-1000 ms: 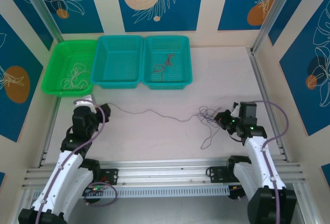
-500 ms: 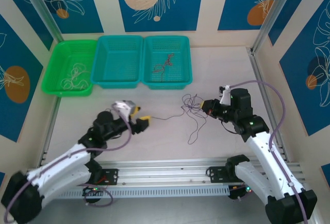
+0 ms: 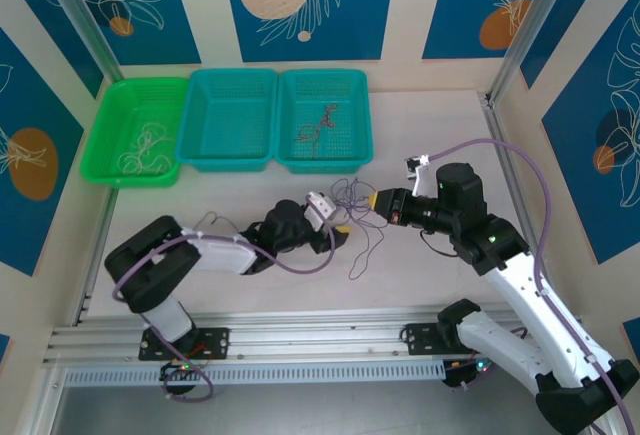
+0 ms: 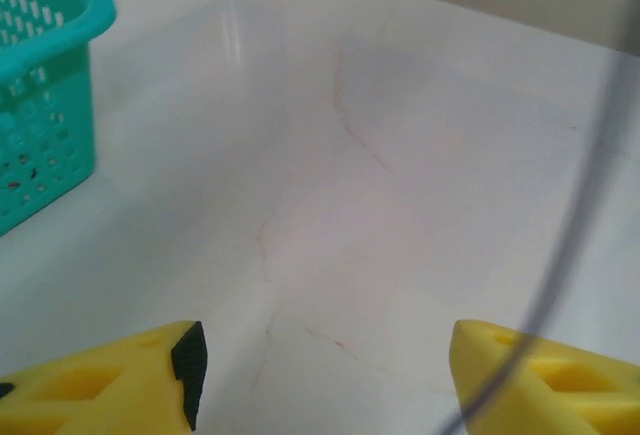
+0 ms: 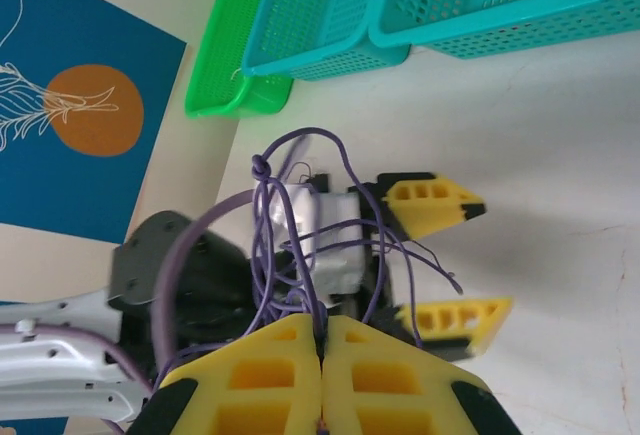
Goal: Untangle the cables
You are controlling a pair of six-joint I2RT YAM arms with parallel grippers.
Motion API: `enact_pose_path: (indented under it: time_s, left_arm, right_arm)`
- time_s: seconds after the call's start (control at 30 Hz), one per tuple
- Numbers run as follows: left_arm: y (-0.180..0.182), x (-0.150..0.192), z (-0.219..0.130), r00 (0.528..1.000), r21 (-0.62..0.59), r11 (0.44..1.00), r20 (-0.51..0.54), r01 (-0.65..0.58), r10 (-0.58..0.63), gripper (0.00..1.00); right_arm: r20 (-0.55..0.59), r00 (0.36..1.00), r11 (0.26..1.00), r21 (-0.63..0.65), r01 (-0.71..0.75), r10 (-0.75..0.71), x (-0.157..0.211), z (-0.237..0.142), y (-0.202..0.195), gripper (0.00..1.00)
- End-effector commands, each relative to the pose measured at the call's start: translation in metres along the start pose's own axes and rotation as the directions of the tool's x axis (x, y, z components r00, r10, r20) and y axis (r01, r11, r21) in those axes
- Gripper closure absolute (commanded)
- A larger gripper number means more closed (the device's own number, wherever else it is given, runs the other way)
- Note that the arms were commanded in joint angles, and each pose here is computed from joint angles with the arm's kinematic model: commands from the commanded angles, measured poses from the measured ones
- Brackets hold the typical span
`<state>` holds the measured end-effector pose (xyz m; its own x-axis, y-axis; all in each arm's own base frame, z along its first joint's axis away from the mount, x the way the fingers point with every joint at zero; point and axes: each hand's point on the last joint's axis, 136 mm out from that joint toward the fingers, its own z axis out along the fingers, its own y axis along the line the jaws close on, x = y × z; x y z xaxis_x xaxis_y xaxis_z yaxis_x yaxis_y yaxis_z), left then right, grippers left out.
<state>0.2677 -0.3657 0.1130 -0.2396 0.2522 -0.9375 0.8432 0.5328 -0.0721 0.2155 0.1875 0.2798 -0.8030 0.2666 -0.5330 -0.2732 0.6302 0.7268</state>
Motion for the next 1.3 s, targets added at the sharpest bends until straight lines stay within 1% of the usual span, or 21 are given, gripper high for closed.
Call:
enact_pose_path:
  time_s: [0.0,0.03,0.07,0.17,0.27,0.33,0.43,0.5,0.57,0.63,0.7,0.77,0.87,0.9,0.97,1.03,1.1,1.13,1.17,1.2,1.27]
  left_arm:
    - [0.021,-0.035,0.001,0.990,-0.122,0.992,0.138,0.019,-0.002,0.76]
    - [0.022,-0.034,-0.001,0.990,-0.127,0.992,0.144,0.024,-0.005,0.90]
    - [0.022,-0.035,-0.005,0.988,-0.128,0.991,0.153,0.029,-0.009,1.00]
    - [0.023,-0.038,-0.022,0.985,-0.136,0.990,0.170,0.046,-0.022,1.00]
    - [0.041,-0.040,-0.048,0.980,-0.212,0.971,0.186,0.111,-0.072,1.00]
    - [0.061,-0.037,-0.070,0.973,-0.287,0.940,0.186,0.185,-0.135,1.00]
    - [0.095,-0.035,-0.111,0.946,-0.389,0.867,0.215,0.312,-0.243,1.00]
    - [0.111,-0.038,-0.138,0.918,-0.409,0.827,0.261,0.386,-0.299,1.00]
    - [0.116,-0.046,-0.159,0.899,-0.401,0.813,0.302,0.421,-0.317,1.00]
    - [0.117,-0.057,-0.180,0.890,-0.402,0.808,0.338,0.431,-0.306,1.00]
    - [0.119,-0.065,-0.198,0.882,-0.416,0.796,0.369,0.440,-0.294,1.00]
    - [0.120,-0.071,-0.210,0.875,-0.415,0.792,0.387,0.448,-0.293,1.00]
    - [0.112,-0.082,-0.215,0.873,-0.379,0.812,0.389,0.444,-0.295,1.00]
    - [0.112,-0.085,-0.218,0.873,-0.384,0.809,0.389,0.445,-0.295,1.00]
    - [0.112,-0.093,-0.225,0.869,-0.390,0.806,0.402,0.446,-0.287,1.00]
    - [0.109,-0.106,-0.229,0.873,-0.379,0.819,0.406,0.430,-0.271,1.00]
    - [0.107,-0.118,-0.231,0.880,-0.372,0.831,0.396,0.413,-0.260,1.00]
    - [0.107,-0.120,-0.231,0.884,-0.375,0.832,0.389,0.409,-0.259,1.00]
    - [0.106,-0.123,-0.230,0.887,-0.372,0.836,0.383,0.404,-0.259,1.00]
    - [0.104,-0.125,-0.227,0.891,-0.358,0.845,0.370,0.397,-0.261,1.00]
    - [0.097,-0.125,-0.219,0.894,-0.313,0.865,0.351,0.392,-0.278,1.00]
  right_arm:
    - [0.032,0.999,0.999,0.054,-0.001,-0.001,-0.007,-0.008,-0.002,1.00]
    - [0.047,0.999,0.996,0.089,-0.008,0.004,-0.009,-0.010,-0.009,1.00]
    - [0.071,0.997,0.990,0.136,-0.021,0.011,-0.011,-0.012,-0.019,1.00]
    - [0.146,0.988,0.969,0.235,-0.079,0.045,-0.015,-0.020,-0.048,1.00]
    - [0.224,0.970,0.937,0.310,-0.162,0.094,-0.016,-0.028,-0.083,1.00]
    - [0.266,0.955,0.894,0.385,-0.228,0.129,-0.013,-0.035,-0.115,1.00]
    - [0.313,0.929,0.819,0.469,-0.331,0.196,-0.001,-0.040,-0.168,1.00]
    - [0.340,0.898,0.767,0.482,-0.422,0.280,0.015,-0.038,-0.206,1.00]
    - [0.346,0.859,0.730,0.459,-0.506,0.377,0.031,-0.033,-0.229,1.00]
    - [0.358,0.814,0.685,0.443,-0.579,0.457,0.045,-0.031,-0.247,0.94]
    - [0.378,0.785,0.655,0.434,-0.619,0.491,0.052,-0.031,-0.261,0.87]
    - [0.390,0.770,0.641,0.428,-0.637,0.505,0.056,-0.031,-0.267,0.87]
    - [0.371,0.783,0.673,0.403,-0.620,0.499,0.053,-0.028,-0.262,0.91]
    - [0.378,0.782,0.667,0.411,-0.622,0.496,0.052,-0.029,-0.263,0.91]
    - [0.385,0.780,0.653,0.428,-0.624,0.493,0.053,-0.033,-0.264,0.95]
    - [0.364,0.796,0.682,0.413,-0.604,0.484,0.050,-0.032,-0.257,0.98]
    - [0.338,0.819,0.722,0.392,-0.571,0.464,0.046,-0.029,-0.247,0.96]
    - [0.326,0.831,0.738,0.389,-0.552,0.450,0.045,-0.028,-0.242,0.93]
    - [0.308,0.851,0.766,0.379,-0.519,0.425,0.041,-0.026,-0.234,0.83]
    - [0.265,0.888,0.824,0.344,-0.451,0.376,0.037,-0.021,-0.218,0.69]
    - [0.183,0.943,0.907,0.276,-0.319,0.276,0.034,-0.011,-0.184,0.54]
